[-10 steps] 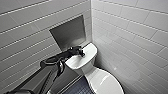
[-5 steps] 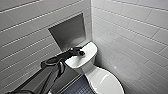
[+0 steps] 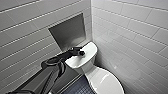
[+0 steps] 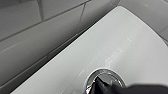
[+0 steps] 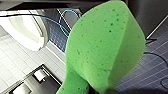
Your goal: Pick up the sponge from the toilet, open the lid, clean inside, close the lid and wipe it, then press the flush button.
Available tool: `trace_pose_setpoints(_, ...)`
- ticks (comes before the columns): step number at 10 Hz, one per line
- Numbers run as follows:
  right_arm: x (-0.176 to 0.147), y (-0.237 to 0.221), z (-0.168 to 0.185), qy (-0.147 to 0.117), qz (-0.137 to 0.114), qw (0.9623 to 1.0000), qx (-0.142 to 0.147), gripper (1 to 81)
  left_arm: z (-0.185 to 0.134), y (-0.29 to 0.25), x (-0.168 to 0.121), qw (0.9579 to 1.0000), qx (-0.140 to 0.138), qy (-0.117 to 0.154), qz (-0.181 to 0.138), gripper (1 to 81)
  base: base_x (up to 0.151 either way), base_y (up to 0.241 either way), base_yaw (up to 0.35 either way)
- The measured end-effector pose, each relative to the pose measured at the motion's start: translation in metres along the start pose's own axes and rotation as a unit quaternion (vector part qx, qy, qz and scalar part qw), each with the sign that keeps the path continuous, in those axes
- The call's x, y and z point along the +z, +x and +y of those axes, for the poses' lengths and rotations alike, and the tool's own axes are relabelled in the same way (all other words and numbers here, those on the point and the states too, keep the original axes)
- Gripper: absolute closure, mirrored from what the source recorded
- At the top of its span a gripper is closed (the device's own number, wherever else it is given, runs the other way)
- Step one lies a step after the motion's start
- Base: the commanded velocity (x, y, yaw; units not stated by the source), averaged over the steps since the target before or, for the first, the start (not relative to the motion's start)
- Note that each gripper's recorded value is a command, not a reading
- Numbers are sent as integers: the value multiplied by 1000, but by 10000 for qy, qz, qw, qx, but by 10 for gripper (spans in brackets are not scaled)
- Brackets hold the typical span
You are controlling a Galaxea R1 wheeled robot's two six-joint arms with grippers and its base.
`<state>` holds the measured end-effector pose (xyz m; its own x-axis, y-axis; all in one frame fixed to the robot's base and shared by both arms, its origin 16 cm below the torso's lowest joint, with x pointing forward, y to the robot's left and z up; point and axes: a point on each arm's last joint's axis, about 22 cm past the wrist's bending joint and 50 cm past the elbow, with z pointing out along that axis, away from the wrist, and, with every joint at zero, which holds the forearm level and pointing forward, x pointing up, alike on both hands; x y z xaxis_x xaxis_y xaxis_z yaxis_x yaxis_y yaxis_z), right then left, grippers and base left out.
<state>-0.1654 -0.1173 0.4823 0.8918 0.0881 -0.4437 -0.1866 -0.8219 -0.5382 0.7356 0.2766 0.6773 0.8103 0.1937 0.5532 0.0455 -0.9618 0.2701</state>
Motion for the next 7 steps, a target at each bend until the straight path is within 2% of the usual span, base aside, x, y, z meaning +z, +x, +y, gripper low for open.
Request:
trace_pose_setpoints(2, 2, 0, -5, 33, -2, 10000, 2, 811, 1, 1, -1, 10000, 21, 3, -50, 811, 0, 0, 0)
trace_pose_setpoints(4, 4, 0, -8, 58, 0, 10000, 3, 811, 9, -3, -2, 9995, 78, -74, -282, 811, 0, 0, 0)
trace_pose_setpoints(7, 5, 3, -10, 71, 16, 10000, -3, 811, 27, -14, -4, 9973, 340, -277, -592, 811, 0, 0, 0)
